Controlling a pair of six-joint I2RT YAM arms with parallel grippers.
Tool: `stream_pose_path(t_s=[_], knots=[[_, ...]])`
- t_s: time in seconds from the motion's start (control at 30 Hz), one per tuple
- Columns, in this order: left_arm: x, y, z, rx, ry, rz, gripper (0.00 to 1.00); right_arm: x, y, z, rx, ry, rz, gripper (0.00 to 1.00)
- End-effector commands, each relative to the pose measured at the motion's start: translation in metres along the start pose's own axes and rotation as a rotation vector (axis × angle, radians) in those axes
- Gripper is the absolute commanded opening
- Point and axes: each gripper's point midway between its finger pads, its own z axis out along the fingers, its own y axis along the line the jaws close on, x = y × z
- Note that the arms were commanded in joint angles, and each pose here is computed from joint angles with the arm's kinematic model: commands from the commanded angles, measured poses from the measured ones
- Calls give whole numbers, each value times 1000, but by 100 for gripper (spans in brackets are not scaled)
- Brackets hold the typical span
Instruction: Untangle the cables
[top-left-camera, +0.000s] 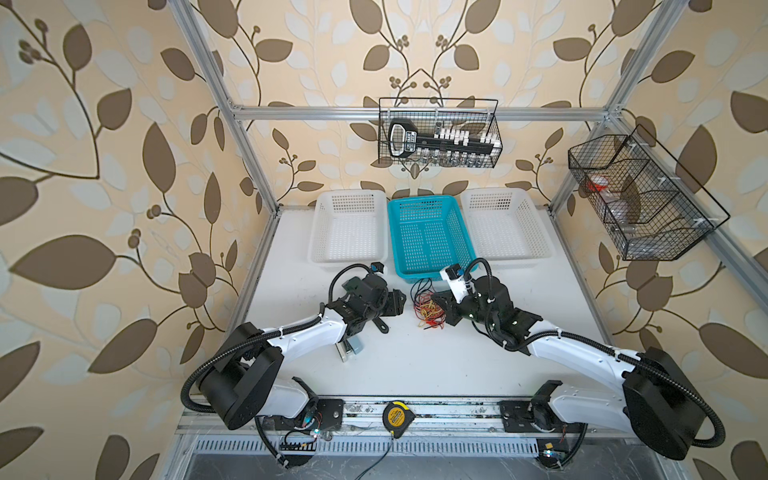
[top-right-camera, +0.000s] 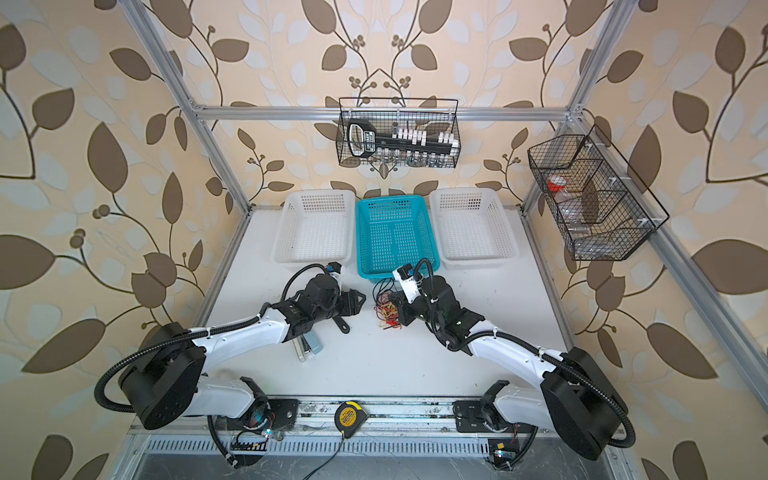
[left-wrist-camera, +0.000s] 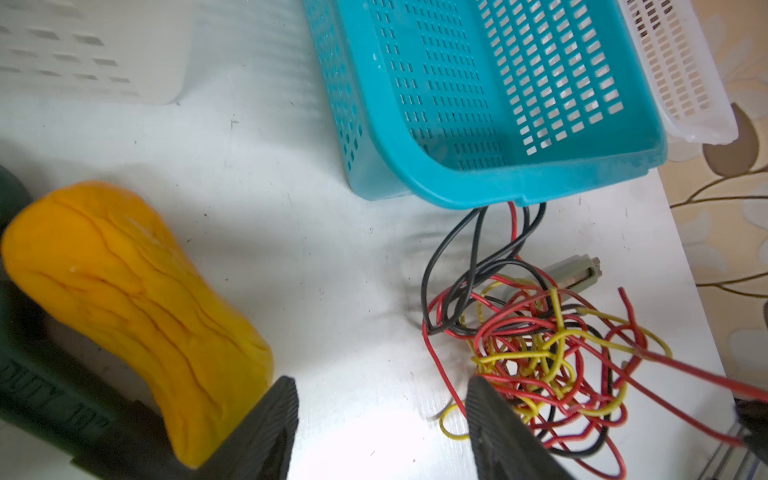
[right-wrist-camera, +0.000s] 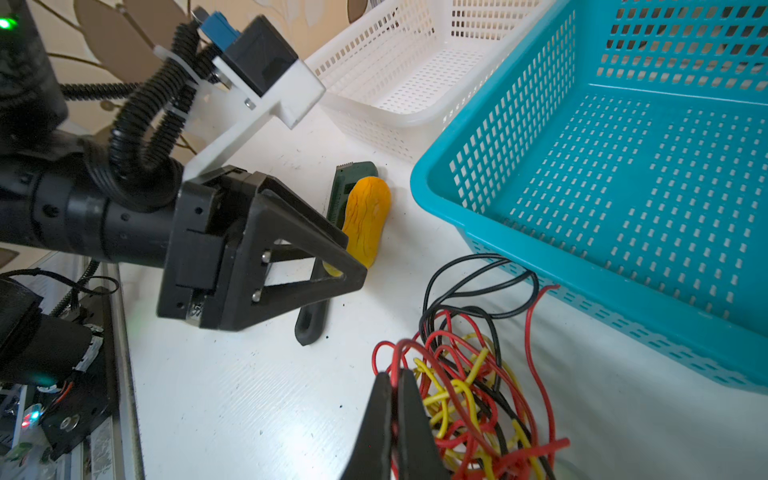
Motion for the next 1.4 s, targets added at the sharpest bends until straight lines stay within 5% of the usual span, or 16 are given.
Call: stream_pose_path(t_s=[0.0, 0.73, 1.0, 1.37], knots=[[-19, -25, 3, 76, -49, -11, 64, -3, -2, -1, 10, -25, -7, 0], [-21, -42, 57, 88, -31, -66, 36, -5, -2, -9, 18, -46, -15, 0], [-16, -34, 56, 35, -37, -58, 1, -5, -6, -11, 40, -53, 0, 0], [-16, -30, 22, 20, -68, -34, 0, 4, -45, -21, 234, -54, 89, 0]])
